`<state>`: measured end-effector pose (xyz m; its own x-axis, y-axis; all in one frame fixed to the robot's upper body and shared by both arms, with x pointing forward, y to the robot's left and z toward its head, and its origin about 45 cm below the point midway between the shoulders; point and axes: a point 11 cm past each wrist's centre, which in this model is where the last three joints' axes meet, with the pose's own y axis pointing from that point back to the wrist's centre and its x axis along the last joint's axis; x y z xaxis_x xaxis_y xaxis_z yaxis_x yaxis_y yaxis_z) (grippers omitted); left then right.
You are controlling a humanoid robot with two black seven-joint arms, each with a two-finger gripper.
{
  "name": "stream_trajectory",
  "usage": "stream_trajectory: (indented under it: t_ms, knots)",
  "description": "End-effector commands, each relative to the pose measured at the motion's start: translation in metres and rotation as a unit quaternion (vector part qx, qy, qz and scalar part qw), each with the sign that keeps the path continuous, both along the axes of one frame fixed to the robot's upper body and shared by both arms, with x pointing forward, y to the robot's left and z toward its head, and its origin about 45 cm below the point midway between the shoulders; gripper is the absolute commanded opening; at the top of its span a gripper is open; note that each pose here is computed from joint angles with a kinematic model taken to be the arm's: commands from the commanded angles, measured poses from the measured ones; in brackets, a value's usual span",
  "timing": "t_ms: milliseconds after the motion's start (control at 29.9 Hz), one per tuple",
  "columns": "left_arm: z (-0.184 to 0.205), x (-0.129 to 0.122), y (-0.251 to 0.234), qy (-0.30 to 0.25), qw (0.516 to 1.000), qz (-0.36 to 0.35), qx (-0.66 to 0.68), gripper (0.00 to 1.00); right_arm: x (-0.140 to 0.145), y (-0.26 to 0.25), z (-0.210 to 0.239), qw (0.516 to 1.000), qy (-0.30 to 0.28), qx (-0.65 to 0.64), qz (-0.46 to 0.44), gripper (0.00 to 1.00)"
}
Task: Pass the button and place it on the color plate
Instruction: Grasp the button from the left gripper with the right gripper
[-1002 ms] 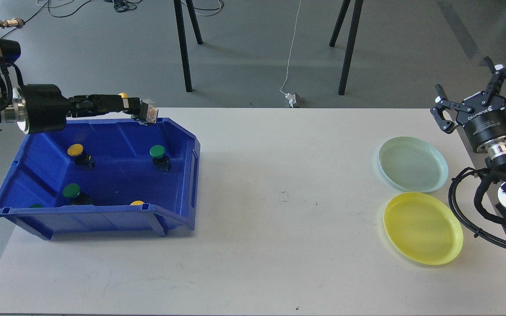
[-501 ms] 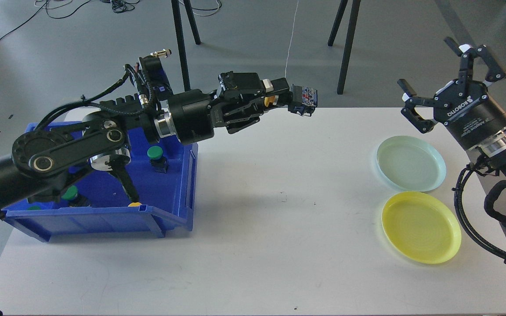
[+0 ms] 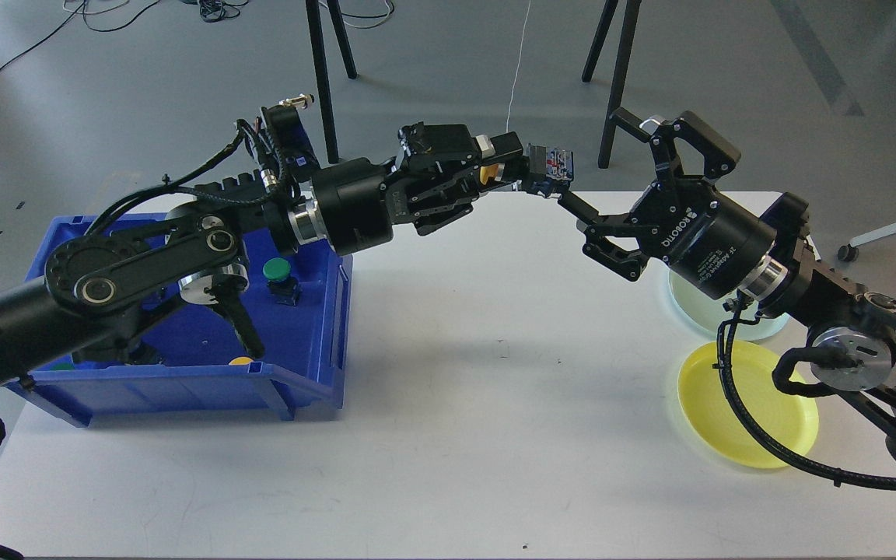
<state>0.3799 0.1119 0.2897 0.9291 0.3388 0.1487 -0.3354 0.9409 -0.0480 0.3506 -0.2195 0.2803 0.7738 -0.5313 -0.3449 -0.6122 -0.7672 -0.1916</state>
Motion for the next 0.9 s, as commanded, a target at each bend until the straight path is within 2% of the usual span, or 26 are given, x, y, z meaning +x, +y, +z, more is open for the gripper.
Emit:
stream_trajectory:
  t_ms: [0,234,301,334,367,434,568,735,868]
  knots:
    - [0.000,0.000,0.000,0.000,1.000,-0.001,0.000,0.06,0.000,0.009,0.000,1.000,-0.001,-0.006,0.015,0.99]
    - [0.000,-0.001,-0.001,0.001,1.000,-0.002,-0.001,0.06,-0.002,0.025,0.000,0.999,-0.001,-0.016,0.042,0.98]
    - [0.000,-0.001,-0.001,0.000,1.000,-0.002,0.000,0.06,-0.002,0.026,0.000,0.999,0.000,-0.015,0.042,0.94]
    - [0.000,0.000,0.000,0.000,1.000,-0.001,0.000,0.06,-0.002,0.024,0.001,0.999,0.000,-0.015,0.041,0.90]
    - [0.000,-0.001,-0.001,0.000,1.000,-0.002,-0.001,0.06,-0.002,0.024,0.001,0.999,-0.001,-0.015,0.040,0.81]
    - [0.000,-0.001,-0.001,0.000,1.000,-0.002,-0.001,0.06,-0.002,0.024,0.001,0.999,-0.003,-0.015,0.041,0.47]
    - [0.000,-0.001,-0.001,0.001,1.000,-0.002,-0.001,0.06,-0.002,0.025,0.001,0.999,-0.004,-0.014,0.041,0.10]
    - [0.000,-0.001,-0.001,0.001,1.000,-0.001,-0.001,0.07,-0.002,0.023,0.001,0.999,-0.003,-0.014,0.040,0.01]
    - [0.000,-0.001,-0.001,0.001,1.000,-0.001,-0.001,0.07,-0.003,0.023,0.001,0.999,-0.002,-0.015,0.040,0.01]
